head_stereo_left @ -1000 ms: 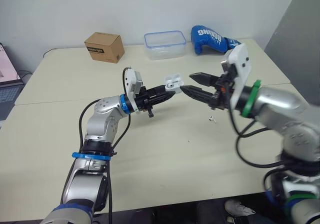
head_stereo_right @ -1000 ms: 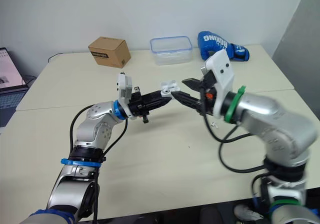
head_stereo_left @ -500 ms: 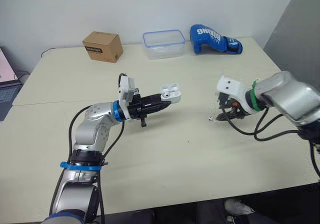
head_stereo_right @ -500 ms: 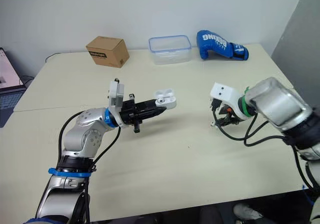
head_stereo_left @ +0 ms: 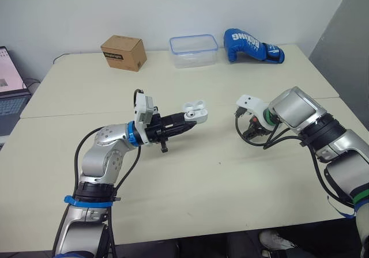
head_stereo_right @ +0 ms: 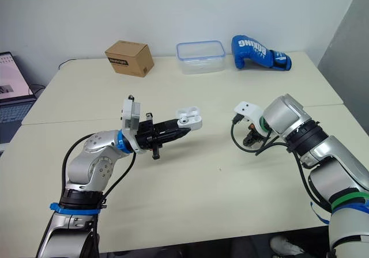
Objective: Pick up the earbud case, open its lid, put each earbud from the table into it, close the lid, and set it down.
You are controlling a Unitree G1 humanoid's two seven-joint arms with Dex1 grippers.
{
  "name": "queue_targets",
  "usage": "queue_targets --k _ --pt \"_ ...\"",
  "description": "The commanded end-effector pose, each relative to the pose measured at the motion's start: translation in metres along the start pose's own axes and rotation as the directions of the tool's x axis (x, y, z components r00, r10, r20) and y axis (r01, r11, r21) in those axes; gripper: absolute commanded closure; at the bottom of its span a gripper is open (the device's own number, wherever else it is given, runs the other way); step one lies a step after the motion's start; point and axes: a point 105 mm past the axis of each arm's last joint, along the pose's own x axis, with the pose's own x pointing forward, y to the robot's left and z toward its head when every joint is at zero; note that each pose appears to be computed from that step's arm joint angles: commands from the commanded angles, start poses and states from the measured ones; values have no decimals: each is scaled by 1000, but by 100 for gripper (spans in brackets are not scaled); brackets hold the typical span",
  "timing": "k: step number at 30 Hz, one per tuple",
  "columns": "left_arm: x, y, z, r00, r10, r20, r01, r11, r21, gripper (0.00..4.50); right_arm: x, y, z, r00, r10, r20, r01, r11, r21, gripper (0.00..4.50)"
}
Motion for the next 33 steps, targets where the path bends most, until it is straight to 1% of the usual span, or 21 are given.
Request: queue_targets --k 1,7,13,26,29,33 --pt "-2 -2 10 1000 3 23 -3 1000 30 371 -5 0 3 1000 -22 11 22 1000 5 206" --pt "0 -1 10 1000 7 27 -8 1000 29 371 1 2 -2 999 -37 -2 37 998 53 206" --pt "1 -1 10 1000 8 29 -9 1000 29 371 6 2 1 999 -51 6 50 995 90 206" --pt "1 0 9 999 16 28 -17 999 29 371 7 1 -3 998 -59 -9 59 994 90 206" --pt "1 1 9 999 18 28 -18 999 30 371 7 0 -3 998 -69 -8 70 994 84 262" --pt "0 2 9 999 20 25 -20 999 32 371 7 -1 -3 997 -71 -10 72 994 84 403"
